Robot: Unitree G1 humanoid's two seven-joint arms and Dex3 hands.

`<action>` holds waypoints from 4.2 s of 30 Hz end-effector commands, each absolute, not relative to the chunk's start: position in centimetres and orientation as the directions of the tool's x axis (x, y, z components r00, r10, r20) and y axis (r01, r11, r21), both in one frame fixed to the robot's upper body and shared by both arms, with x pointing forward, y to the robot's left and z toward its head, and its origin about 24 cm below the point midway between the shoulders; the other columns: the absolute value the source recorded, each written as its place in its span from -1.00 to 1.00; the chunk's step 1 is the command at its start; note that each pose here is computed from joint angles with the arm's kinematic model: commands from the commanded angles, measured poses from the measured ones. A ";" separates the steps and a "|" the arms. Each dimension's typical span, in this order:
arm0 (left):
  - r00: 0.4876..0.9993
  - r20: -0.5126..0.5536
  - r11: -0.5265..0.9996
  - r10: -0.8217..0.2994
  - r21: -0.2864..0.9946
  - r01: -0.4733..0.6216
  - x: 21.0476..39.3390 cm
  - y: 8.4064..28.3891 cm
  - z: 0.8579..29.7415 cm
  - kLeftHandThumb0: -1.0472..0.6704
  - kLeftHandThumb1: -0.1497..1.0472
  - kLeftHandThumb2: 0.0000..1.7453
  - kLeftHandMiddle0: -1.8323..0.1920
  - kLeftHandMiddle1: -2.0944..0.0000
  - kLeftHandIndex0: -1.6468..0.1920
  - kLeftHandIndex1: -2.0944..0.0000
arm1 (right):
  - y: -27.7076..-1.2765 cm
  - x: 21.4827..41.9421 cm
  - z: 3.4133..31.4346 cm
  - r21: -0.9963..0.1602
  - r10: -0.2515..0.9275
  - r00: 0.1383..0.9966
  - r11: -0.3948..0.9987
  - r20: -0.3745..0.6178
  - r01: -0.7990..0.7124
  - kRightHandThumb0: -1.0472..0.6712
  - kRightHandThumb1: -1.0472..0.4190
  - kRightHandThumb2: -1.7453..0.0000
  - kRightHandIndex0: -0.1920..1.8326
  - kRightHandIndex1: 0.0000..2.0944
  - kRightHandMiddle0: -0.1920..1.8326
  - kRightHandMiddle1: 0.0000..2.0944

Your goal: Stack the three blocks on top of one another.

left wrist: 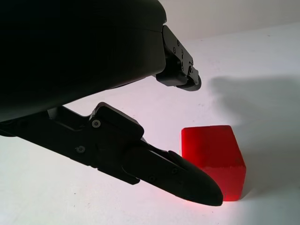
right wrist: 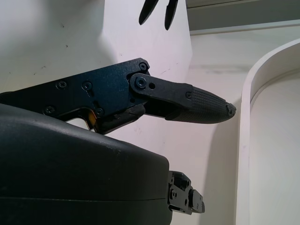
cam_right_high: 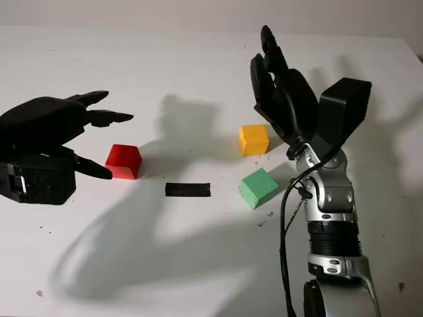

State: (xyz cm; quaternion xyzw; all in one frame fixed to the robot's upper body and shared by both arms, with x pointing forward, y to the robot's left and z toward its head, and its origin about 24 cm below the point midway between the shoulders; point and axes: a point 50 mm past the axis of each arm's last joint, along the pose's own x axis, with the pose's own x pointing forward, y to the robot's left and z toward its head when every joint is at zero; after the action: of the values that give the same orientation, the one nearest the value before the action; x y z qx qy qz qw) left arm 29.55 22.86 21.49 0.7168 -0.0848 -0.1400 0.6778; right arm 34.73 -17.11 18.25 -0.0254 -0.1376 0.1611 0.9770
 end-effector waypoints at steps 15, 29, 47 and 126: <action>0.939 -0.083 -0.112 -0.335 0.993 0.048 29.5 22.1 19.4 -0.70 0.72 -0.94 0.69 0.95 0.47 0.30 | -17.1 34.6 18.6 -0.089 0.320 0.906 0.947 0.276 -0.308 -0.63 -1.00 0.27 -1.00 -1.00 -1.00 -1.00; 0.943 -0.120 -0.104 -0.311 0.990 0.092 29.6 21.7 19.1 -0.70 0.79 -0.93 0.67 0.94 0.57 0.07 | -17.1 34.6 18.7 -0.090 0.322 0.906 0.947 0.276 -0.309 -0.63 -1.00 0.27 -1.00 -1.00 -1.00 -1.00; 0.927 -0.027 -0.009 -0.375 1.000 0.026 29.6 21.9 18.9 -0.25 0.91 -0.93 0.49 0.93 0.36 -0.17 | -17.1 34.5 18.5 -0.094 0.317 0.906 0.948 0.280 -0.303 -0.63 -1.00 0.28 -1.00 -1.00 -1.00 -1.00; 0.829 -0.176 0.102 -0.531 0.958 0.269 29.3 12.6 18.7 -0.19 0.96 -0.94 0.57 0.94 0.55 -0.54 | -16.8 34.4 18.4 -0.092 0.301 0.915 0.954 0.270 -0.286 -0.64 -1.00 0.30 -1.00 -1.00 -1.00 -1.00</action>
State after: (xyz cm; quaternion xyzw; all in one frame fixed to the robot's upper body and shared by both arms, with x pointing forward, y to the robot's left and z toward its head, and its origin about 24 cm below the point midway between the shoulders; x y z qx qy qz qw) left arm 29.29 12.66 18.42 0.6126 -0.1026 -0.2733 0.7345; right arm 34.59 -16.62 18.12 -0.0204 -0.1346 0.1513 0.9791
